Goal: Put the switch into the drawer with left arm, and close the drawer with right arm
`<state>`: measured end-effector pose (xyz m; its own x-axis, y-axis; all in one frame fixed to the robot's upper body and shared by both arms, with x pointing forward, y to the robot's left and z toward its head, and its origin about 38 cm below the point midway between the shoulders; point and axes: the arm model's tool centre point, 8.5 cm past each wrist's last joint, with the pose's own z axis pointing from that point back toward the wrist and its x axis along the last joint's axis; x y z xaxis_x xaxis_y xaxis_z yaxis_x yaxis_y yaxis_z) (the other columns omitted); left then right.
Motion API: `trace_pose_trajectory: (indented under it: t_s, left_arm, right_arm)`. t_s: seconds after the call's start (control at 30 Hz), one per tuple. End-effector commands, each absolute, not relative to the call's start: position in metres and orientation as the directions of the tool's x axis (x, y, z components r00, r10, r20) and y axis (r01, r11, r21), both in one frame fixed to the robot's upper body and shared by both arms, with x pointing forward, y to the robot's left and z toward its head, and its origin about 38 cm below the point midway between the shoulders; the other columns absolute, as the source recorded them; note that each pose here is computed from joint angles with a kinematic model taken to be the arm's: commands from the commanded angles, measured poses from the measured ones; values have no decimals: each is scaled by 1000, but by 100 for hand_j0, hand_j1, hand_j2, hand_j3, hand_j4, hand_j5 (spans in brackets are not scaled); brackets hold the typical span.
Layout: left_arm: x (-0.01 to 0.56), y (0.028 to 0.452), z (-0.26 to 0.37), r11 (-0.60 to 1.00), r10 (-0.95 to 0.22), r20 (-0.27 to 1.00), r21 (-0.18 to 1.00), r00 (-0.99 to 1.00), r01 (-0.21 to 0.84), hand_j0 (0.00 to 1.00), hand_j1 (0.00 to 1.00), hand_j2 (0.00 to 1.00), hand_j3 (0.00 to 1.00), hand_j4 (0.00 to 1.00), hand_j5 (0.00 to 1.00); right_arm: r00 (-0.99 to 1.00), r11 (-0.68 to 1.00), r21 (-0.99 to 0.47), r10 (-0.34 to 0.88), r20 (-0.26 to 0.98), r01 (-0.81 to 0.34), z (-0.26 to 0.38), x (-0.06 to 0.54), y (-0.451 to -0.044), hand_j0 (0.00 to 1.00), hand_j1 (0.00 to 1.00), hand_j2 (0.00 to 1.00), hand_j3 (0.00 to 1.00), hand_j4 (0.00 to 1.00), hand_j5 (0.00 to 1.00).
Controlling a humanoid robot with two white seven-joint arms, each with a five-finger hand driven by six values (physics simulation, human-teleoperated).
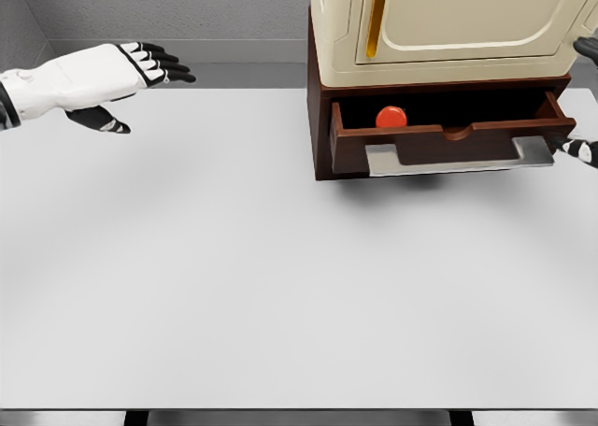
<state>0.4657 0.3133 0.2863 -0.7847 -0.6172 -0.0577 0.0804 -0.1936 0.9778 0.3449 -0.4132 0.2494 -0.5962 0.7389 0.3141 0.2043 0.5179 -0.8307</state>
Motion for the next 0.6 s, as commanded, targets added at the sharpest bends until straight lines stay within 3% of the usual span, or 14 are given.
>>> trace_pose_trajectory:
  t_s: [0.0, 0.1, 0.13, 0.2, 0.57]
  left_arm:
    - [466, 314, 287, -186, -619, -53, 979, -784, 80, 100, 100, 100, 100, 100, 100]
    - [466, 314, 287, -186, -619, -53, 979, -784, 80, 100, 100, 100, 100, 100, 100]
    - [466, 314, 287, -187, -619, -53, 979, -784, 81, 100, 100, 100, 100, 100, 100]
    - [466, 314, 287, -188, -620, -54, 979, -783, 82, 100, 100, 100, 100, 100, 100]
    - [466, 314, 287, -188, -618, -53, 979, -784, 83, 100, 100, 100, 100, 100, 100]
  right_arm:
    - [-622, 511, -801, 748, 233, 314, 292, 334, -419, 100, 100, 100, 100, 100, 100]
    - [-636, 483, -840, 735, 235, 247, 283, 319, -410, 100, 100, 100, 100, 100, 100]
    - [-642, 442, -880, 728, 240, 173, 277, 321, -405, 91, 91, 91, 91, 91, 91]
    - [-656, 407, -904, 719, 230, 130, 275, 324, -399, 79, 79, 79, 79, 79, 79]
    - [-698, 333, -943, 677, 235, 6, 261, 329, -380, 68, 68, 68, 68, 68, 68]
